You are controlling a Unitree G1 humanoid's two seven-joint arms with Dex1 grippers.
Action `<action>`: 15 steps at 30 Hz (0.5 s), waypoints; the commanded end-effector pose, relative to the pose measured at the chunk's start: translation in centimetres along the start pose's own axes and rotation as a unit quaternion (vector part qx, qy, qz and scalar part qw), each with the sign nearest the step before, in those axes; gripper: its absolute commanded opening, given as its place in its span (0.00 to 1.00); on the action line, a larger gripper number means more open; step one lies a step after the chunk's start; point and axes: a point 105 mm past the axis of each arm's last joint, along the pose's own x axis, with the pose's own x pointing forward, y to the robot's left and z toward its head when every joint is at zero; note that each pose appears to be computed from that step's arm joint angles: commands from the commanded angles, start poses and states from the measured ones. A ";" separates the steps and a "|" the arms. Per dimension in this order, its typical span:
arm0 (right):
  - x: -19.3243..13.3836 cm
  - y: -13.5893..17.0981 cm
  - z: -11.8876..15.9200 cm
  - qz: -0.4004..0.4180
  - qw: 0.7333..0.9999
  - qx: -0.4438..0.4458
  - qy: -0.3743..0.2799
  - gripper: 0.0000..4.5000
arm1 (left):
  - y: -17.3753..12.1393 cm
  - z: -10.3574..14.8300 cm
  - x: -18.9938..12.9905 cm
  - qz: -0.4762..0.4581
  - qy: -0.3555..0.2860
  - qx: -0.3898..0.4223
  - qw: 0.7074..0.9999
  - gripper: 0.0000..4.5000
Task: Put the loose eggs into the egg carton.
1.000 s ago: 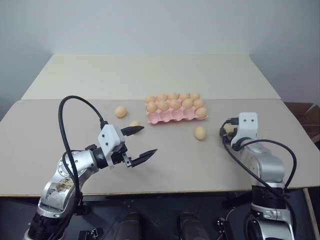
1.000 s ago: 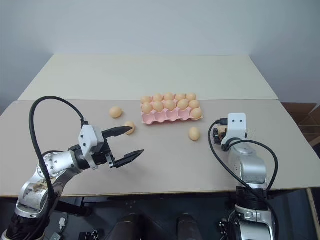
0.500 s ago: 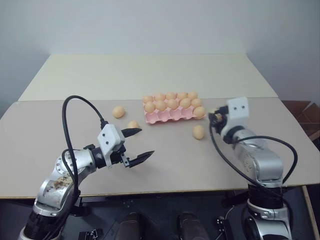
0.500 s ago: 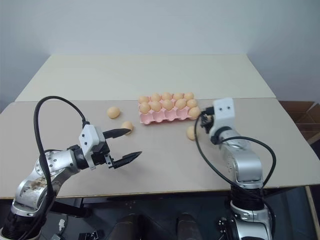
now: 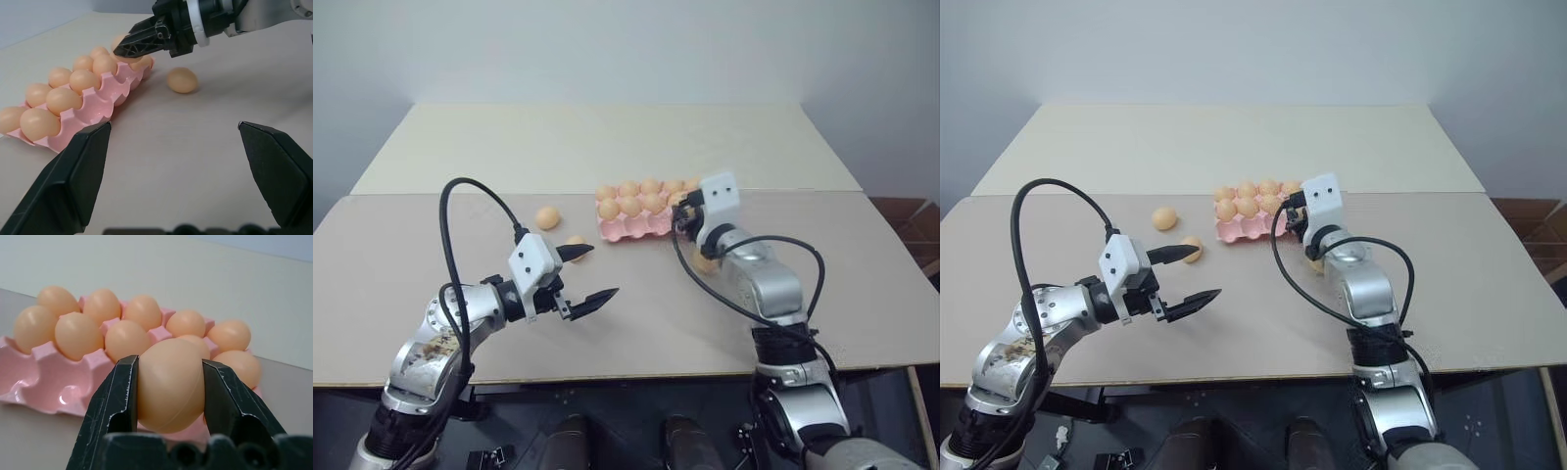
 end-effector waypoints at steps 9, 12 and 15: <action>0.9 -0.4 0.4 -0.004 1.000 -0.020 -0.014 0.45 | -0.1 0.6 -0.4 0.009 -0.011 0.014 1.000 1.00; 0.9 -0.4 0.2 -0.003 1.000 -0.018 -0.012 0.66 | -0.1 0.6 -0.3 0.010 -0.011 0.014 1.000 1.00; 0.6 -0.3 0.9 0.002 1.000 -0.005 -0.024 0.89 | -0.1 0.5 -0.4 0.011 -0.011 0.013 1.000 1.00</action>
